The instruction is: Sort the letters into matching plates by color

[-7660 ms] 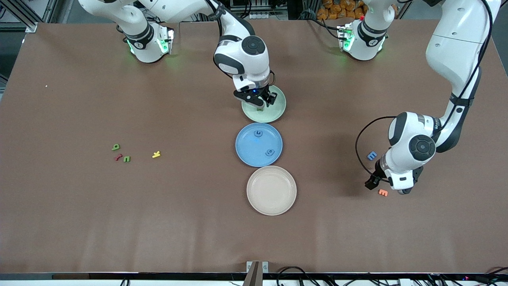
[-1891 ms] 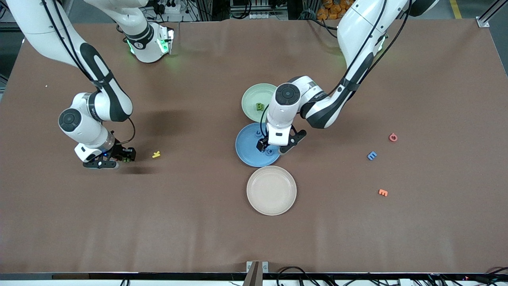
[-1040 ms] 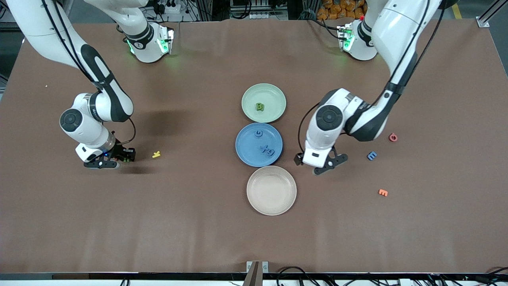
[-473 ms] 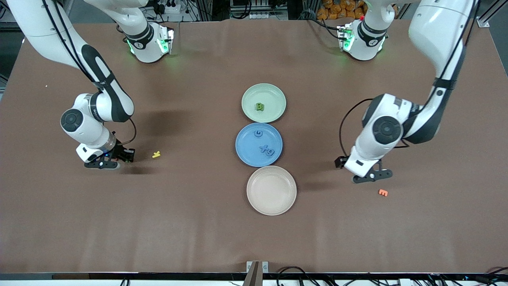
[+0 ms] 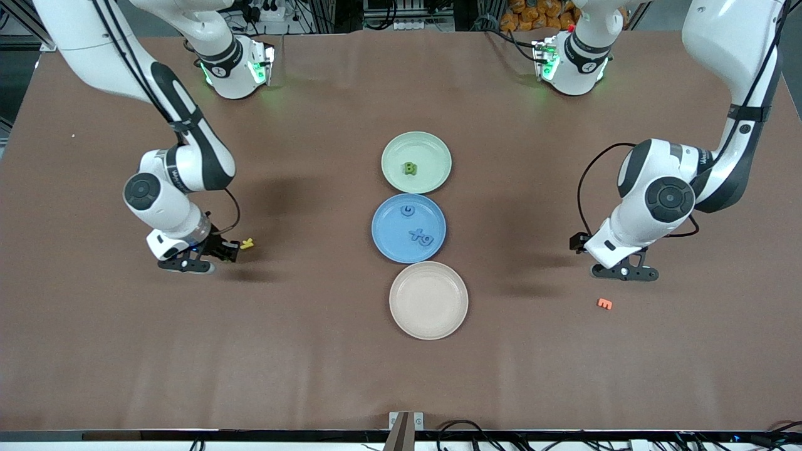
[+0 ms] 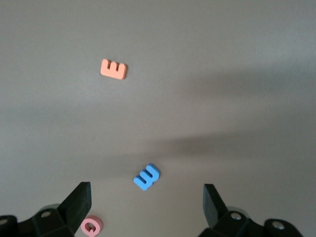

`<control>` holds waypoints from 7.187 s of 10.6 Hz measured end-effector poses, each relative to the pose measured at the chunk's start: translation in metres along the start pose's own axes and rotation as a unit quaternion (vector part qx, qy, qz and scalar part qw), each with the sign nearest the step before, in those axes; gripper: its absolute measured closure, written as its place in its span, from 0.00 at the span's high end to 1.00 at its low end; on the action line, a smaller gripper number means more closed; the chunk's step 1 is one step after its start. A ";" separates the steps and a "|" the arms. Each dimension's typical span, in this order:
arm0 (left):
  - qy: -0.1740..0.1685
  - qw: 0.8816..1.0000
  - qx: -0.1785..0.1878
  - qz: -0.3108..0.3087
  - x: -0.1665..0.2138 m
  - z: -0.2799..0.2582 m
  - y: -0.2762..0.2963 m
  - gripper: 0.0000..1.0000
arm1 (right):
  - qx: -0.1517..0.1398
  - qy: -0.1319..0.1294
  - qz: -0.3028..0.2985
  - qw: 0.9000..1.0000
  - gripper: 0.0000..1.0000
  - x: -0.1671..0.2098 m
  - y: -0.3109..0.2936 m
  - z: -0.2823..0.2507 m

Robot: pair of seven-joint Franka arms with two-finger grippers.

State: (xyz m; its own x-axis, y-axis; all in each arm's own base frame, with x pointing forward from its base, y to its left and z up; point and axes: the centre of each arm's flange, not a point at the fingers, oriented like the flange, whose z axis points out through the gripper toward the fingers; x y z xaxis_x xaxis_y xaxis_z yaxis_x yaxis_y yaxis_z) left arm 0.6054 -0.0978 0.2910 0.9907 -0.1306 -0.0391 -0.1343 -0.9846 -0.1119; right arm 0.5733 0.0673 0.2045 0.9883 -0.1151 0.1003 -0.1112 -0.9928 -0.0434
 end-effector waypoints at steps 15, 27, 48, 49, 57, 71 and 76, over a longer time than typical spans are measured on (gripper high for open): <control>0.022 0.970 -0.029 0.241 -0.021 -0.021 -0.002 1.00 | 0.098 -0.032 0.165 0.981 0.26 -0.154 -0.365 -0.081; -0.039 0.957 -0.039 0.286 -0.051 0.045 -0.016 1.00 | 0.027 -0.028 0.089 0.995 0.26 -0.290 -0.426 -0.016; 0.062 0.970 -0.058 0.226 -0.057 0.121 -0.038 0.40 | 0.019 0.006 0.106 0.994 1.00 -0.183 -0.354 -0.096; 0.063 0.972 -0.058 0.221 -0.057 0.120 -0.038 0.27 | 0.015 -0.001 0.086 0.996 1.00 -0.181 -0.338 -0.097; 0.076 0.984 -0.056 0.153 -0.044 0.098 -0.004 0.28 | -0.013 -0.047 -0.035 0.998 1.00 -0.118 -0.143 -0.093; 0.086 0.989 -0.112 -0.039 -0.011 -0.014 0.284 0.28 | -0.024 -0.046 -0.214 0.975 0.85 -0.074 0.159 -0.055; 0.069 0.989 -0.126 -0.021 -0.062 -0.013 0.391 0.28 | -0.022 -0.048 -0.243 0.969 0.74 -0.071 0.165 -0.022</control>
State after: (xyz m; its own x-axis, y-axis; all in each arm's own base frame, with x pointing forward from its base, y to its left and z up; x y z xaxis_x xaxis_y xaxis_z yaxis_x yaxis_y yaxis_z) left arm 0.4913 -0.4766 0.2621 0.9915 -0.0858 0.0981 -0.0993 -0.9849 0.1421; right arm 0.4820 -0.0885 0.2121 0.9297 0.3684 0.0062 0.3681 -0.9294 0.0283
